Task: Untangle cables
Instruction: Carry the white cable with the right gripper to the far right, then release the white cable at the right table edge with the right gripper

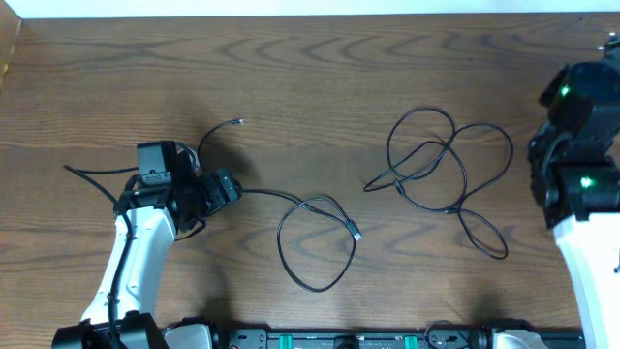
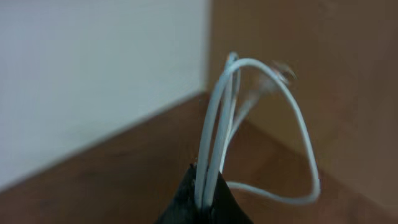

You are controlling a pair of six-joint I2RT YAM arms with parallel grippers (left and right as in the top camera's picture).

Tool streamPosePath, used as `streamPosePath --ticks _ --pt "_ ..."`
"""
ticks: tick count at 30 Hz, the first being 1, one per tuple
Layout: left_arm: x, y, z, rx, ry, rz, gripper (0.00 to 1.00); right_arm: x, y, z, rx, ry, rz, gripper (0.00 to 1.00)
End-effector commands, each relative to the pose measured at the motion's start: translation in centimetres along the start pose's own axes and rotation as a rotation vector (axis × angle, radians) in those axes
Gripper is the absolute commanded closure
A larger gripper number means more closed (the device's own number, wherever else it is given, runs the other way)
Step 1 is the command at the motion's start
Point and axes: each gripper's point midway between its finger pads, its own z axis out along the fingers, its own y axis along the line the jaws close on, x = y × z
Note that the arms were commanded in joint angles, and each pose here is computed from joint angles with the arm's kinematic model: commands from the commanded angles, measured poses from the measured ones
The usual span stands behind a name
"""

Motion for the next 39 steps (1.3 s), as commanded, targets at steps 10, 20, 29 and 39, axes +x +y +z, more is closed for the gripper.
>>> streamPosePath --ticks 10,20,29,39 --pt "0.2 0.4 0.2 -0.015 0.008 -0.004 0.04 8.8 -11.4 7.6 0.386 0.31 -0.125 0.99" --pt "0.2 0.4 0.2 -0.015 0.008 -0.004 0.04 18.7 -12.5 9.9 0.286 0.654 0.013 0.99" --pt "0.2 0.4 0.2 -0.015 0.008 -0.004 0.04 23.4 -11.7 10.4 0.227 0.807 0.019 0.36" --pt "0.2 0.4 0.2 -0.015 0.008 -0.004 0.04 23.9 -11.2 10.1 0.196 0.835 0.028 0.01"
